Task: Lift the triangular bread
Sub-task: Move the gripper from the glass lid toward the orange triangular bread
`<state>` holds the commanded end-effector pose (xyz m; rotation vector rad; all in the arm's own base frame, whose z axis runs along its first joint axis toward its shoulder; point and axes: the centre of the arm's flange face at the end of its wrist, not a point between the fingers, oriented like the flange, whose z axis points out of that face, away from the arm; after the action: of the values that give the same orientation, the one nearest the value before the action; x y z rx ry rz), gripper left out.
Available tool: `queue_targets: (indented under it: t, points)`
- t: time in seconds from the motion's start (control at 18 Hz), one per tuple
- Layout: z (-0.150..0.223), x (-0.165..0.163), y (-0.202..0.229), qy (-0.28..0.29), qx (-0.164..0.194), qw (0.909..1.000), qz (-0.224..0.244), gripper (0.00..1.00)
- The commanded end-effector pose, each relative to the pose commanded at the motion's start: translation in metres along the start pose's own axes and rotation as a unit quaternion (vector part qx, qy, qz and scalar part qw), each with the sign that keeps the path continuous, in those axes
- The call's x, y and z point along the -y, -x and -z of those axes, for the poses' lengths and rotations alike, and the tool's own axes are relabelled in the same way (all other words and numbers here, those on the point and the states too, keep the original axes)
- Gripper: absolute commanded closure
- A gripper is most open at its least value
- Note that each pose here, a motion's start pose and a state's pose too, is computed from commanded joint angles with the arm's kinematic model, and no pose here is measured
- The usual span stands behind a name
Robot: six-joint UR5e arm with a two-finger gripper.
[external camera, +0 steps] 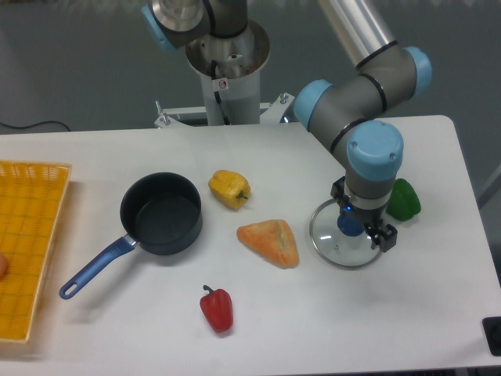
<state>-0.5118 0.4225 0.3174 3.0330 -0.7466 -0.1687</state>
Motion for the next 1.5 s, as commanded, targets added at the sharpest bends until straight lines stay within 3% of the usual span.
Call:
queue_targets:
  t: [0.39, 0.83, 1.22, 1.33, 1.5]
  points:
    - [0.014, 0.023, -0.015, -0.018, -0.001, 0.9998, -0.011, 0.0]
    - [-0.013, 0.048, -0.059, -0.016, -0.04, 0.997, 0.064, 0.0]
    - [-0.036, 0.057, -0.08, -0.002, -0.067, 0.9846, 0.161, 0.0]
    - [-0.041, 0.061, -0.082, 0.002, -0.071, 0.9756, 0.208, 0.0]
    - [-0.055, 0.086, -0.093, 0.008, -0.082, 0.9782, 0.191, 0.0]
